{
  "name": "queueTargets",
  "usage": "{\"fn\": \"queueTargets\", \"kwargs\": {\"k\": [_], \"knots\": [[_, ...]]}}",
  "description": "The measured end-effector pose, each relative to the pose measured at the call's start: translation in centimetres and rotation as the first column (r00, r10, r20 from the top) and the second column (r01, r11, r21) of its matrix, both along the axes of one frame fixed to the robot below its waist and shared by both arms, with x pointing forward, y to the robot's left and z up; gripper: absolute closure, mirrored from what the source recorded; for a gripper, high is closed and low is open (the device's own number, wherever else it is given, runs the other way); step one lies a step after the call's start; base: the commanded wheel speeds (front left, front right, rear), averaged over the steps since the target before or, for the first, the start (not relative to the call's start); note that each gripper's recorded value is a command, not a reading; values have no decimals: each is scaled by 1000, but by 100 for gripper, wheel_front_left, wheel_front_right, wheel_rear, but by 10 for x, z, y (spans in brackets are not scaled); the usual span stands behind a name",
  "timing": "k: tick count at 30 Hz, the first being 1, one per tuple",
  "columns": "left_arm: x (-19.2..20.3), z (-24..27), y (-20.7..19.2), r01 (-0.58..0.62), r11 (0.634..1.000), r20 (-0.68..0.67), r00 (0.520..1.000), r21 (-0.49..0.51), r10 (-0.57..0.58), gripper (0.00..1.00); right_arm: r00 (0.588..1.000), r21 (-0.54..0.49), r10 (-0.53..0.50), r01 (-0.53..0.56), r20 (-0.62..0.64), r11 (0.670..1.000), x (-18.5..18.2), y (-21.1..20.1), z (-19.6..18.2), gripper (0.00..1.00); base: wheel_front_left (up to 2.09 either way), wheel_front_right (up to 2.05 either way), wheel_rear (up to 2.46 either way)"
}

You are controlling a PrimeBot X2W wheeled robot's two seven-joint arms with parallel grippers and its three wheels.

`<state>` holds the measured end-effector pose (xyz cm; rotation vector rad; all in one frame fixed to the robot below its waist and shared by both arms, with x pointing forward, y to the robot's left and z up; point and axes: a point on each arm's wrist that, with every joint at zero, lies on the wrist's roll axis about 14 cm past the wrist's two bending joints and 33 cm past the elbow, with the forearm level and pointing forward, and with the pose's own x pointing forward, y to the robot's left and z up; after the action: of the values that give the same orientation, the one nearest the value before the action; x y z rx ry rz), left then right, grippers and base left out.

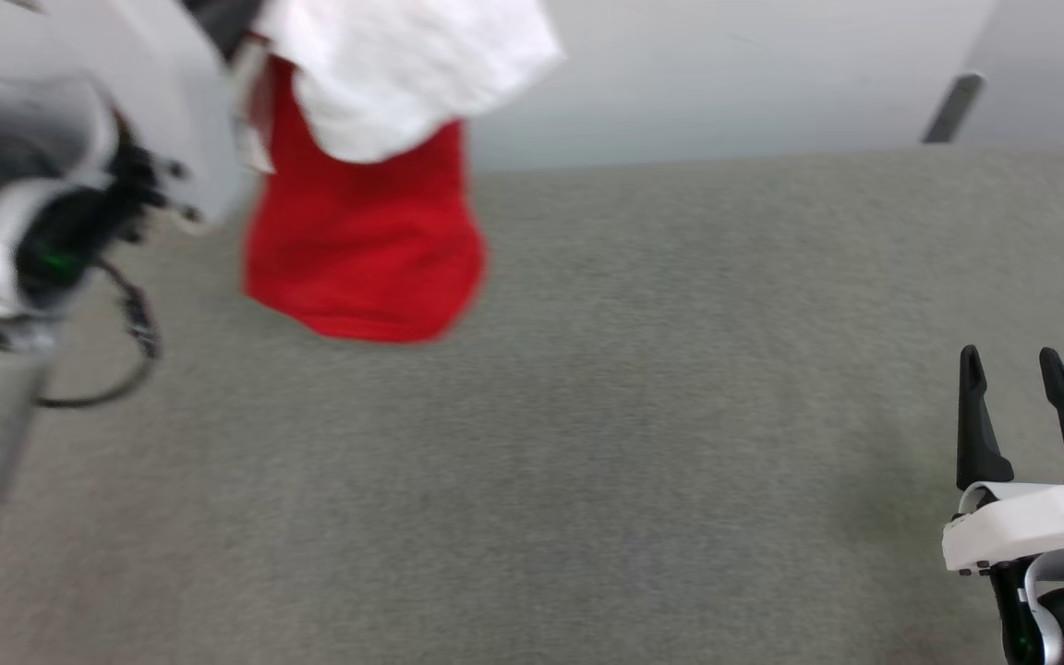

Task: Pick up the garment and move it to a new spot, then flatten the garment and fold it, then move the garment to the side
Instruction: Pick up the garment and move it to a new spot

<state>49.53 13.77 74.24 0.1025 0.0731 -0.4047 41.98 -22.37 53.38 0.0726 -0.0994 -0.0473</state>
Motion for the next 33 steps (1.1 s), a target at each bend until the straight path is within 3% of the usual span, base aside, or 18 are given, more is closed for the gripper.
{"fn": "queueTargets", "kwargs": {"k": [7, 13, 21, 32, 33], "knots": [[-5, -44, -79, 189, 982, -112, 976, -4, -188, 100, 996, 1, -86, 86, -34, 996, -17, -28, -15, 0, 0, 0, 0], [-14, -112, -119, 287, 958, -276, 920, -5, -278, 100, 989, 12, -130, 132, -68, 991, -27, -41, -30, 0, 0, 0, 0], [-27, -201, -136, 340, 940, -480, 823, -11, -303, 100, 986, 40, -124, 129, -113, 991, -30, -38, -50, 0, 0, 0, 0], [-42, -289, -132, 327, 945, -669, 698, -22, -257, 100, 990, 45, -88, 94, -114, 995, -23, -26, -55, 0, 0, 0, 0], [-43, -293, -132, 324, 945, -676, 690, -29, -258, 94, 990, 46, -86, 92, -116, 995, -23, -25, -55, 0, 0, 0, 0]]}}
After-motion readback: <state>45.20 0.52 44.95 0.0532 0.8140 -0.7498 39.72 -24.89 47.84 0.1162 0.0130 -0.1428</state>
